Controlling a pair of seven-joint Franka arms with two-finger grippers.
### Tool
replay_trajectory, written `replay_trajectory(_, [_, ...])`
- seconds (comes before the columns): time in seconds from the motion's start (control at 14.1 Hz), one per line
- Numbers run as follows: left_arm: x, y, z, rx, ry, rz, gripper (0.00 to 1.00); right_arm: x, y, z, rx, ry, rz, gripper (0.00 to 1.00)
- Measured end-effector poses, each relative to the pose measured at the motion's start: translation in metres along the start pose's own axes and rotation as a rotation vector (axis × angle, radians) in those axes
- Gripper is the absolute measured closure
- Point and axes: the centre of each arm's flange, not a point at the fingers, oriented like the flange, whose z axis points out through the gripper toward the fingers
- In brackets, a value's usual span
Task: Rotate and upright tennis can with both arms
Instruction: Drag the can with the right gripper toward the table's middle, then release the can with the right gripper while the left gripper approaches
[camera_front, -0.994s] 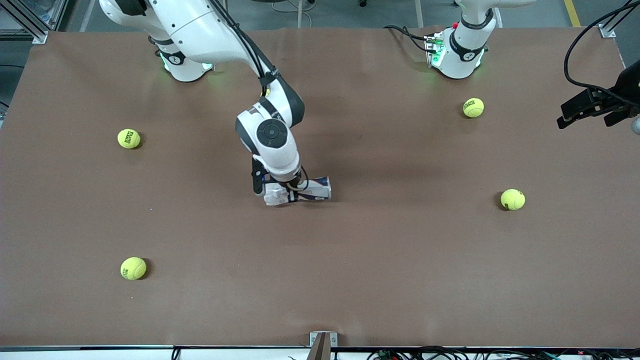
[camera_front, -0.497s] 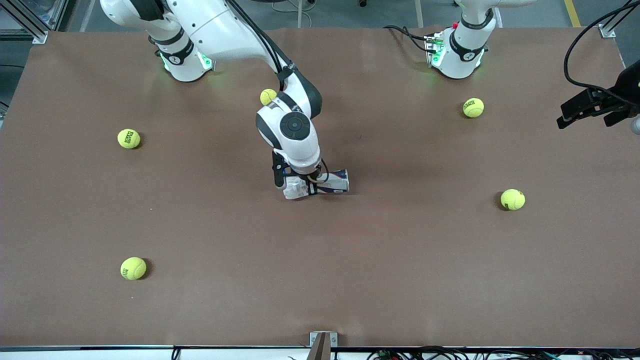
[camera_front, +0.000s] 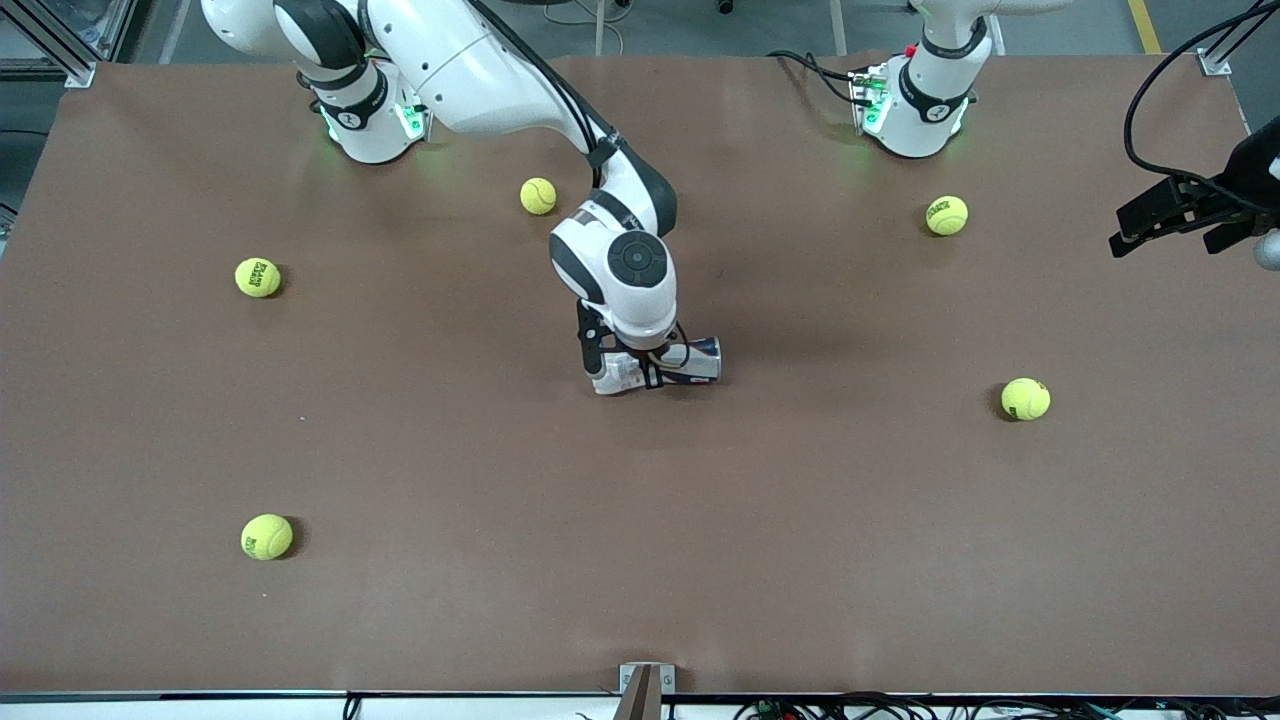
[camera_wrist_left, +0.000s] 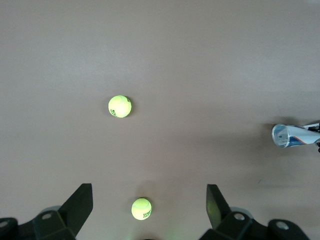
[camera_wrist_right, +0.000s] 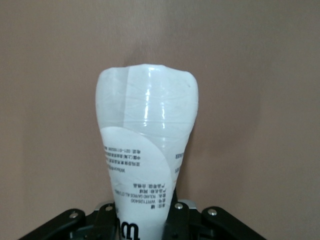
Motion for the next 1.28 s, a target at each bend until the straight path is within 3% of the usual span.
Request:
replay_trajectory(0.85, [0.000, 0.001, 0.001, 0.000, -0.002, 0.003, 0.00, -0.031, 0.002, 0.012, 0.021, -0.004, -0.006, 0.59])
replay_trajectory(0.99, [0.000, 0.001, 0.001, 0.000, -0.002, 0.003, 0.00, -0.032, 0.002, 0.013, 0.021, -0.005, -0.005, 0.45])
replay_trajectory(1.14, [0.000, 0.001, 0.001, 0.000, -0.002, 0.003, 0.00, -0.032, 0.002, 0.014, 0.021, -0.005, -0.003, 0.40])
replay_trajectory(1.28, [0.000, 0.001, 0.001, 0.000, -0.003, 0.003, 0.00, -0.031, 0.002, 0.016, 0.021, -0.003, -0.001, 0.23])
